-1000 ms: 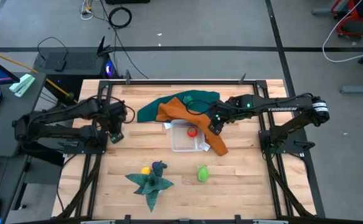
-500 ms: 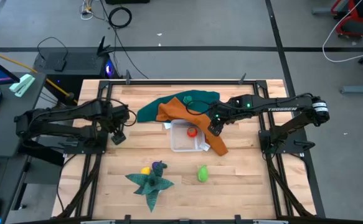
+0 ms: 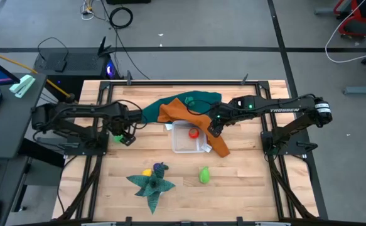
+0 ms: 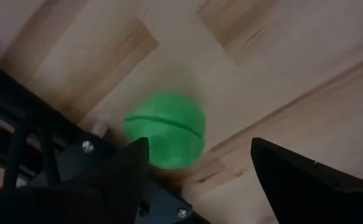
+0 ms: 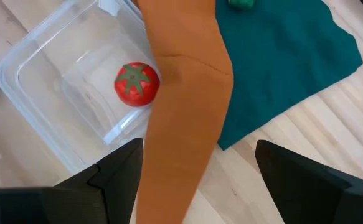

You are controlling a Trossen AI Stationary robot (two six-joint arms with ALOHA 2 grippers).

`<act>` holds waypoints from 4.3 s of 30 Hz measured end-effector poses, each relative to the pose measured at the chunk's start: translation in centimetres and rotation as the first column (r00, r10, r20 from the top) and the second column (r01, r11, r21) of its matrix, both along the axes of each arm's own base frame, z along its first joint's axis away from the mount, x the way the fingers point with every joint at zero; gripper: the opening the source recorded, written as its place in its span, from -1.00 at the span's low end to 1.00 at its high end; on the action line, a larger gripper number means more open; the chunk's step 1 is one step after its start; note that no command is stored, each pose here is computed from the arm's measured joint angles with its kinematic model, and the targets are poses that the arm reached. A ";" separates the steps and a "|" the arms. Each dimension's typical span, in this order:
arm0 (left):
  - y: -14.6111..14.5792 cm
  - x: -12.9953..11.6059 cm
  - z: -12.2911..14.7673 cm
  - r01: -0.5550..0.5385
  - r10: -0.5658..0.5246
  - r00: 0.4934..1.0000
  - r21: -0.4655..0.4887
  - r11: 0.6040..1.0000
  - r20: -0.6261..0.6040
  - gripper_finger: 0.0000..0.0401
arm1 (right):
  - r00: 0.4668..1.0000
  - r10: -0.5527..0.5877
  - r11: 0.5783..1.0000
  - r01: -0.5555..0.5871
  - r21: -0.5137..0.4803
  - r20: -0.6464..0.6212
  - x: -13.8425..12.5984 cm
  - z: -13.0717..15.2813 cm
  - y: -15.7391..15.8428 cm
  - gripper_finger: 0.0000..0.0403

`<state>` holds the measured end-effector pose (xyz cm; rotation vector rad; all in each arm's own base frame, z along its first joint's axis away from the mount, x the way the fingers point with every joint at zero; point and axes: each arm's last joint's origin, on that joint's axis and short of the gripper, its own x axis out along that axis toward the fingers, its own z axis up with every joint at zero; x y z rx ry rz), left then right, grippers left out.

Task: Pick and placing Produce into tupperware
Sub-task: Put the avocado into the transparent bin

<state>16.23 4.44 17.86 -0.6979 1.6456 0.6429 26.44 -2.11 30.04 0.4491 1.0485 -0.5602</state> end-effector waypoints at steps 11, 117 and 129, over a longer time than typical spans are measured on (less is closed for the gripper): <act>0.1 0.2 -1.3 0.171 -0.178 0.978 -0.074 0.983 -0.107 0.43 | 0.998 0.053 0.999 -0.053 -0.003 0.043 0.4 0.2 1.4 0.36; 1.3 20.5 14.0 0.324 -0.467 0.516 0.341 0.882 0.718 0.23 | 0.962 -0.159 0.983 0.175 -0.053 0.222 -10.2 6.4 1.3 0.36; 0.5 24.2 7.8 0.465 -0.578 0.532 0.357 0.810 0.619 0.25 | 0.971 -0.137 0.985 0.155 -0.080 0.197 -10.4 6.4 1.3 0.36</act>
